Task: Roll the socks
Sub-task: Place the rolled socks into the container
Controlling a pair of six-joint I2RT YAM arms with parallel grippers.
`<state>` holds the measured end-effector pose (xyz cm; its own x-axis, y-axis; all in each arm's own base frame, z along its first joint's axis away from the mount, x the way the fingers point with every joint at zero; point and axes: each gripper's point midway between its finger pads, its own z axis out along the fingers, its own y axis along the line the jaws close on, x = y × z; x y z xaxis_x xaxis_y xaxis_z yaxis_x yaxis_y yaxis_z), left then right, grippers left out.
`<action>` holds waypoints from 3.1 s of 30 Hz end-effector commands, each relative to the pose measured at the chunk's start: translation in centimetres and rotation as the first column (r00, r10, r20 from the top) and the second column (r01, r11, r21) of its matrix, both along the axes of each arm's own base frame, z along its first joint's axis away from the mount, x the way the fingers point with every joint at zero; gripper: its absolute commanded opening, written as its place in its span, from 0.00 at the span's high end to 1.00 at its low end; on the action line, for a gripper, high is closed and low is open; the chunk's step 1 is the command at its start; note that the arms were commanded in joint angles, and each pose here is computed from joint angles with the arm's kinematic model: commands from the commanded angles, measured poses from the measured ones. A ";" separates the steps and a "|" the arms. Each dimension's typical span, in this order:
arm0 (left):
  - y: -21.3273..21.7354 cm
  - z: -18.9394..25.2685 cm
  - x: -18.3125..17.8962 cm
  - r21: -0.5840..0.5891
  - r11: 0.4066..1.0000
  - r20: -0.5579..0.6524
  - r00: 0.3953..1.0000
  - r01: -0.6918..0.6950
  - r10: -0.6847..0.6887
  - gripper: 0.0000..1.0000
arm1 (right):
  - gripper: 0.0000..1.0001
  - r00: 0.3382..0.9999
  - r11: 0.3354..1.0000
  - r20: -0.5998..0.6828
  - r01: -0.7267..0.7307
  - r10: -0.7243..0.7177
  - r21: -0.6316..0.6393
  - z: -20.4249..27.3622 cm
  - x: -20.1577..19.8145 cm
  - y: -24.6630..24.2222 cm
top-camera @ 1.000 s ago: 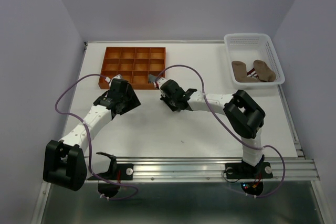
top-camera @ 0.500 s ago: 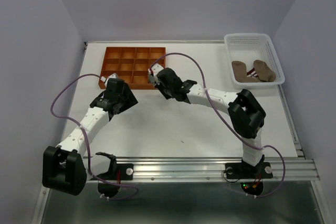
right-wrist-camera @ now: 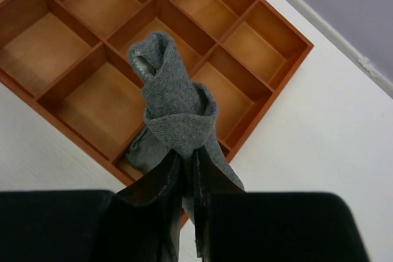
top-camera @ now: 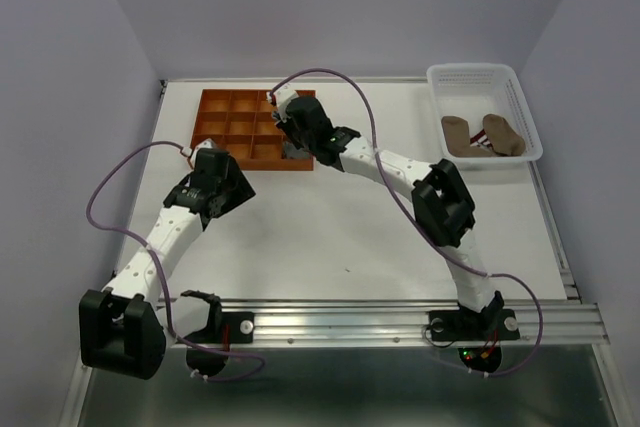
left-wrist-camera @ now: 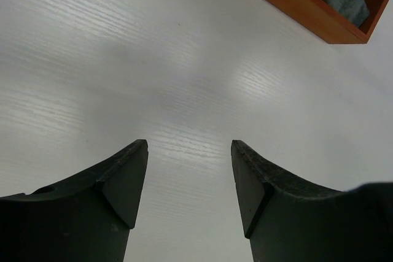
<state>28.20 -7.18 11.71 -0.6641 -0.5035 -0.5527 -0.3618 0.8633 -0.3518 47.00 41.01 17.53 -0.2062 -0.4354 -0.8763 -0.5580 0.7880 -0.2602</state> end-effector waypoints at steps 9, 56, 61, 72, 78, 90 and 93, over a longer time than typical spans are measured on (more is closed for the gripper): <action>2.5 3.8 -0.4 0.070 0.996 0.064 0.997 -0.049 0.045 0.32 | 0.93 0.979 0.994 0.198 -0.066 0.049 0.084 1.7 4.9 5.6; 2.6 3.6 0.5 0.047 0.999 0.082 0.997 -0.021 0.018 0.32 | 0.92 0.973 0.960 -0.061 -0.229 0.222 -0.158 -7.9 -0.7 7.7; 2.5 3.5 0.6 0.042 0.999 0.075 0.997 -0.020 0.017 0.32 | 0.88 0.969 0.956 -0.092 -0.241 0.228 -0.165 -7.4 -1.3 7.4; 2.4 3.7 0.7 0.032 0.999 0.079 0.997 -0.026 0.023 0.32 | 0.88 0.966 0.960 -0.163 -0.226 0.199 -0.168 -10.0 -1.4 7.6; 2.4 3.7 0.7 0.031 0.999 0.081 0.996 -0.030 0.027 0.32 | 0.63 0.954 0.949 -0.178 -0.270 0.241 -0.162 -10.1 -2.0 7.9; 2.3 3.6 0.7 0.032 0.999 0.082 0.996 -0.020 0.018 0.32 | 0.47 0.918 0.926 -0.134 -0.376 0.374 0.011 -2.5 -4.0 10.2; 2.3 3.6 0.8 0.031 0.999 0.085 0.996 -0.017 0.014 0.32 | 0.47 0.913 0.919 -0.109 -0.391 0.394 0.046 -0.2 -4.5 10.3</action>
<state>28.21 -4.96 14.25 -0.6328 -0.4946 -0.5958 -0.3621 0.8691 -0.3370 44.07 49.80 8.07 -0.1954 -0.5996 -0.7761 -0.8262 0.5270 -0.1991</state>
